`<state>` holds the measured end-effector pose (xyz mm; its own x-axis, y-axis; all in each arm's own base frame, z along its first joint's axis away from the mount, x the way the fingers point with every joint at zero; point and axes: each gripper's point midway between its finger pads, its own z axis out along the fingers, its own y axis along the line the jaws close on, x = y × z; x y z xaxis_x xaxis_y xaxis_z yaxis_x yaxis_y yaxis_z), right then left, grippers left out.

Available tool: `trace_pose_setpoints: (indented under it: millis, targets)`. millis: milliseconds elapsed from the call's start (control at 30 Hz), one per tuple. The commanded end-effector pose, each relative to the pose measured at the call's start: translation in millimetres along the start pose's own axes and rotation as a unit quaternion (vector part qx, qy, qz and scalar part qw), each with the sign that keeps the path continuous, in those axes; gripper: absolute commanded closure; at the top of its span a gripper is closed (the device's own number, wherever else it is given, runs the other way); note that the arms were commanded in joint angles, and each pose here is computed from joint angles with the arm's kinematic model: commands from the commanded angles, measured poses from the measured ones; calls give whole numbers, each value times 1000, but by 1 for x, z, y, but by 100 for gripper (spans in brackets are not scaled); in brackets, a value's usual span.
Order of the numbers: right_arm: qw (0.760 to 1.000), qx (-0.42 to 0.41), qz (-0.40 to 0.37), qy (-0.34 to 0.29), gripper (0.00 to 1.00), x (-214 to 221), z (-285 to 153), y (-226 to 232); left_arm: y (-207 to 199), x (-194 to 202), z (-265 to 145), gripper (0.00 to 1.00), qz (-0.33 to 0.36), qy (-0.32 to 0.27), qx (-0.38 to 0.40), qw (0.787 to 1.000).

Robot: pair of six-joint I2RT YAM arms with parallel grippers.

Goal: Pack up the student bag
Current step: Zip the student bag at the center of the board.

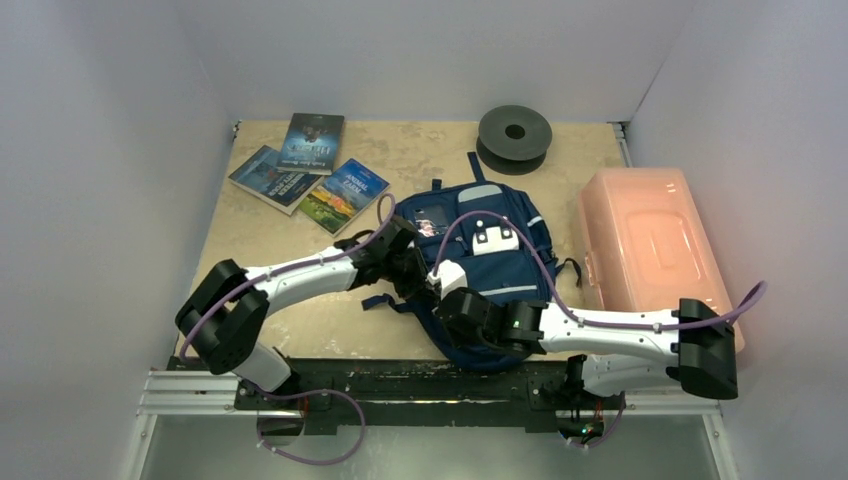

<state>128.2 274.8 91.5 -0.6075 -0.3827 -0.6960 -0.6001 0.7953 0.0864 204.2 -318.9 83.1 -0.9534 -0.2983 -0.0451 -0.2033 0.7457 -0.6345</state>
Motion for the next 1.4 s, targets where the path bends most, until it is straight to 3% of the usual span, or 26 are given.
trace_pose_setpoints:
  millis: [0,233,367,533,667,833,1000,1067,1100,1167,1200,1267,1367]
  targets:
    - [1000,19,15,11,100,-6,-25,-6,22,-45,-38,100,86,-39,-22,995]
    - [976,103,160,109,100,70,-37,-40,20,-61,-54,100,103,-38,35,993]
    - [943,160,271,107,100,87,-54,-62,26,-61,-51,100,120,-28,29,992]
    - [896,174,391,115,100,112,-55,-80,39,-62,-50,100,132,-23,23,991]
    - [866,180,463,51,100,94,-61,-95,47,-66,-51,100,139,-8,25,990]
    - [826,257,498,-55,100,72,-70,-137,53,-64,-55,100,141,18,57,988]
    - [797,305,514,-89,100,67,-72,-158,64,-63,-65,100,141,33,61,988]
    - [799,301,511,-102,100,61,-69,-159,66,-63,-67,100,149,34,56,987]
    - [811,292,495,-113,100,53,-67,-158,65,-60,-69,93,155,32,53,986]
    - [842,257,453,-142,100,26,-68,-153,65,-60,-79,66,186,-1,29,982]
    - [863,232,424,-147,100,14,-67,-147,62,-60,-87,57,207,-19,18,978]
    - [894,176,381,-158,100,-6,-68,-131,60,-60,-105,50,249,-64,-25,966]
    - [915,108,349,-170,100,-16,-68,-114,49,-66,-133,46,308,-161,-84,934]
